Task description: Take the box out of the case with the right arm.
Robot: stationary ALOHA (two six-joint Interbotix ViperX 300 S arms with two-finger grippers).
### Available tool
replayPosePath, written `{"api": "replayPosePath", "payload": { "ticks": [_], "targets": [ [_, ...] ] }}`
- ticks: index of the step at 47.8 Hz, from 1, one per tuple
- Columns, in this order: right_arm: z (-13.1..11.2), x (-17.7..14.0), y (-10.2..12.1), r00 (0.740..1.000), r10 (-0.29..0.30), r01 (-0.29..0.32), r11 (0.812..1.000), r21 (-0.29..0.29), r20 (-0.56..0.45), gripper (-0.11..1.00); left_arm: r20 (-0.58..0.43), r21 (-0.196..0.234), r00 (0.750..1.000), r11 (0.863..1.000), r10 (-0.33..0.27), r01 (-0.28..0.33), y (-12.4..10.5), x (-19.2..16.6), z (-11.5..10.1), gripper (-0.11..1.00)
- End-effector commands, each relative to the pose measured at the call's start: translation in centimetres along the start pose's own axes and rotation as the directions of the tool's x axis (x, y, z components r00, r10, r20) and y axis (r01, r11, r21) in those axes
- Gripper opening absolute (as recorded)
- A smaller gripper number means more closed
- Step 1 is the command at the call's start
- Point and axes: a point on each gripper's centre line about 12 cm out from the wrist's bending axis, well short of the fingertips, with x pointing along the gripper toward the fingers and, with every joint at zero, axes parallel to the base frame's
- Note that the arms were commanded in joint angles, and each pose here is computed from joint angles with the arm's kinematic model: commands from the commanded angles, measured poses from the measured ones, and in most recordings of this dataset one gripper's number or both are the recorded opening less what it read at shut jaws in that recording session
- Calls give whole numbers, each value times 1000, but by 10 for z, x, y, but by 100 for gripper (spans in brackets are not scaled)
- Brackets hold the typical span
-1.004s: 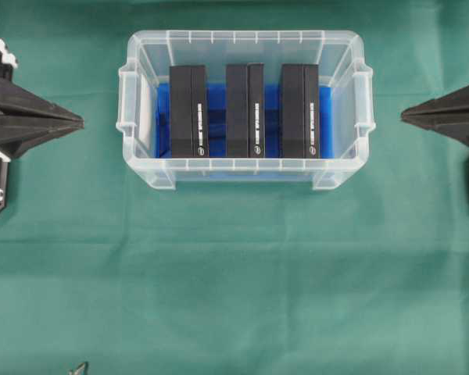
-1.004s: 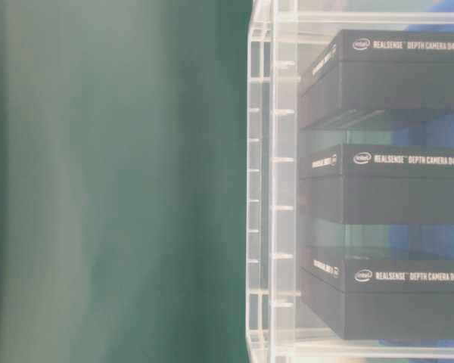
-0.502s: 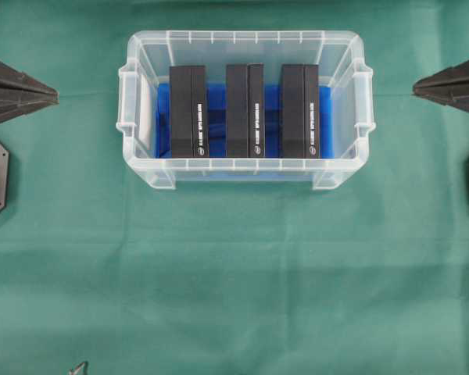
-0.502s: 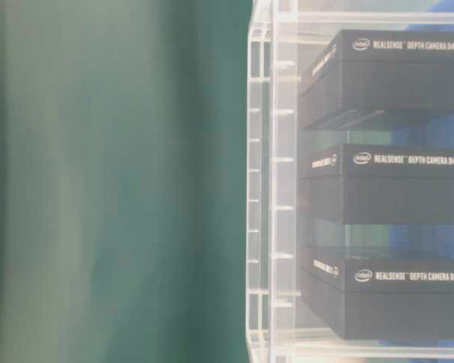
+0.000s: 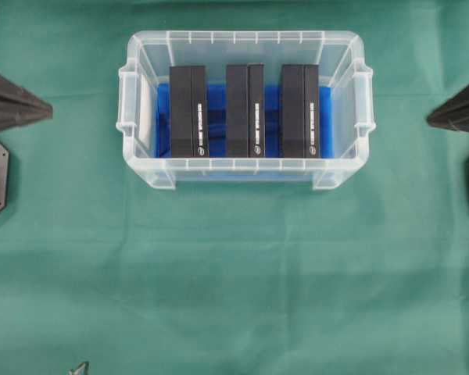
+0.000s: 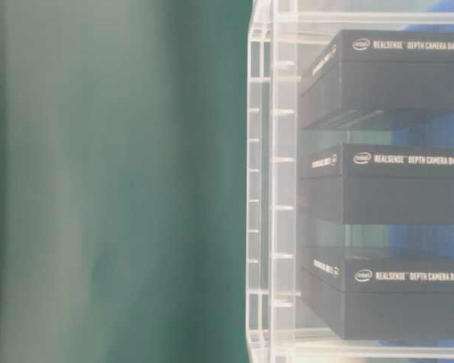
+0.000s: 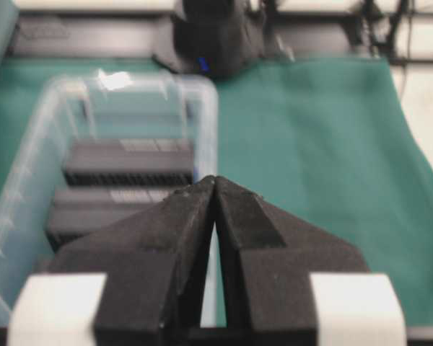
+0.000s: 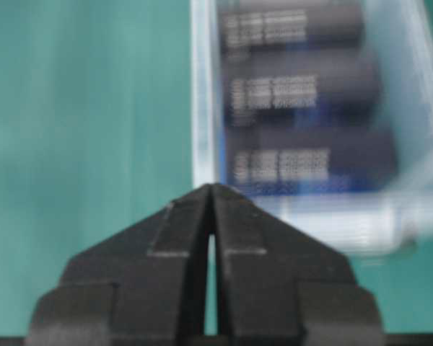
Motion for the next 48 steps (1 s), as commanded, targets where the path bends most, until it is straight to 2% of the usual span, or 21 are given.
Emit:
{"api": "replayPosePath", "payload": {
  "ticks": [1,2,5,8,10,13,19,24,32,35,38,41,44,45,48],
  "targets": [
    [-7,-6,-2,983,-47,51,999,17,-180,0,-152,-39,988,999,-15,10,-5,2,-6,0],
    [-12,-6,-3,967,-63,71,997,21,-248,0,-200,-53,980,999,-14,4,-5,3,-10,0],
    [-20,-5,-5,930,-90,106,994,25,-357,0,-330,-89,944,996,-14,-16,-7,1,-17,0],
    [-24,-4,-6,895,-108,131,991,24,-432,0,-445,-114,896,993,-10,-45,-8,-2,-22,0],
    [-26,-4,-7,881,-114,140,990,23,-459,0,-494,-123,870,991,-8,-60,-9,-4,-23,0],
    [-27,-4,-7,870,-119,146,989,20,-478,0,-551,-128,835,989,-4,-80,-9,-7,-24,0],
    [-27,-4,-7,869,-119,147,989,21,-480,0,-633,-123,774,986,6,-108,-8,-14,-23,0],
    [-27,-5,-7,870,-119,147,989,21,-478,0,-657,-118,754,987,8,-113,-9,-16,-20,0],
    [-26,-5,-7,869,-119,150,988,25,-480,0,-662,-115,749,987,9,-114,-9,-14,-21,0],
    [-26,-4,-7,870,-119,160,986,45,-478,0,-665,-113,747,987,9,-112,-9,-15,-21,0],
    [-26,-4,-7,869,-119,184,979,90,-480,0,-666,-112,746,987,9,-112,-9,-15,-21,0],
    [-26,-2,-7,866,-122,224,962,158,-484,0,-666,-114,746,987,10,-115,-8,-15,-21,0],
    [-26,0,-7,861,-124,277,928,249,-493,0,-667,-114,745,987,10,-115,-9,-14,-21,0],
    [-26,2,-7,858,-126,298,912,283,-499,0,-667,-114,745,987,10,-115,-9,-14,-21,0],
    [-25,5,-7,850,-129,370,837,404,-511,0,-668,-113,744,987,10,-115,-9,-14,-22,0]
  ]
}}
